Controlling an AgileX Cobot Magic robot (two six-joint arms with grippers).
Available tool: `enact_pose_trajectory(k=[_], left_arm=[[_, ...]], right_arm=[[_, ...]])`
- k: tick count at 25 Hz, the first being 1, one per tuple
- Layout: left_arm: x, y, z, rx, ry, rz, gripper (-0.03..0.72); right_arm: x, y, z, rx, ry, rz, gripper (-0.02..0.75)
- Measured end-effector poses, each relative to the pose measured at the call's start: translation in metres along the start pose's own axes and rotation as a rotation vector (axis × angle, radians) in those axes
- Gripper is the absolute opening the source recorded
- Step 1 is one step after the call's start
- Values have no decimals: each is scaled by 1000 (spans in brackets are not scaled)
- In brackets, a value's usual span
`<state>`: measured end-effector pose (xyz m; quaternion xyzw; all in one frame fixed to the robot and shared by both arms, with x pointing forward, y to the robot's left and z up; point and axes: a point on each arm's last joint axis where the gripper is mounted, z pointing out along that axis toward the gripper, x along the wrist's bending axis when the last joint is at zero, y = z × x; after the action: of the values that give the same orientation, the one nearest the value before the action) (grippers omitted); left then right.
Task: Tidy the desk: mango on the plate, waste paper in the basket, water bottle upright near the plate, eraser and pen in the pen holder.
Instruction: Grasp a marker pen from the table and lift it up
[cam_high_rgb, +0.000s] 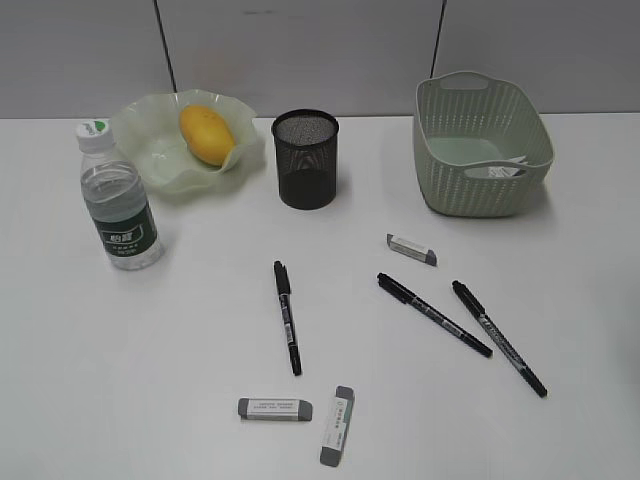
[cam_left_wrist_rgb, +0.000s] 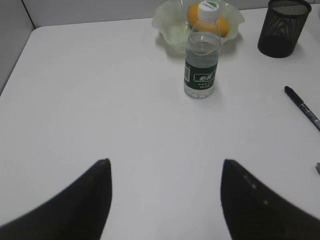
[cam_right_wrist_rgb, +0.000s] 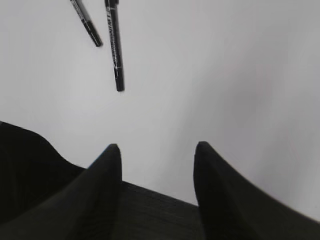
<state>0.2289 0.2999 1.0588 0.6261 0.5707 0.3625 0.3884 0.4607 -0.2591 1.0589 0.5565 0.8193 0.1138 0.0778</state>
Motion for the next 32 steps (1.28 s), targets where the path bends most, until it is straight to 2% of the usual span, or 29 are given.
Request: enact_pose_trajectory(k=[6, 12, 15, 21, 32], left_arm=[[0, 0, 0, 0, 0, 0, 515], [0, 0, 0, -1, 0, 0, 515], [0, 0, 0, -1, 0, 0, 515], [0, 0, 0, -1, 0, 0, 515], [0, 0, 0, -2, 0, 0, 515]], right_arm=[[22, 49, 38, 31, 33, -104, 385], [45, 76, 91, 112, 60, -162, 385], [54, 81, 121, 130, 65, -165, 385], [55, 80, 171, 197, 60, -136, 384], [53, 84, 198, 166, 31, -155, 351]])
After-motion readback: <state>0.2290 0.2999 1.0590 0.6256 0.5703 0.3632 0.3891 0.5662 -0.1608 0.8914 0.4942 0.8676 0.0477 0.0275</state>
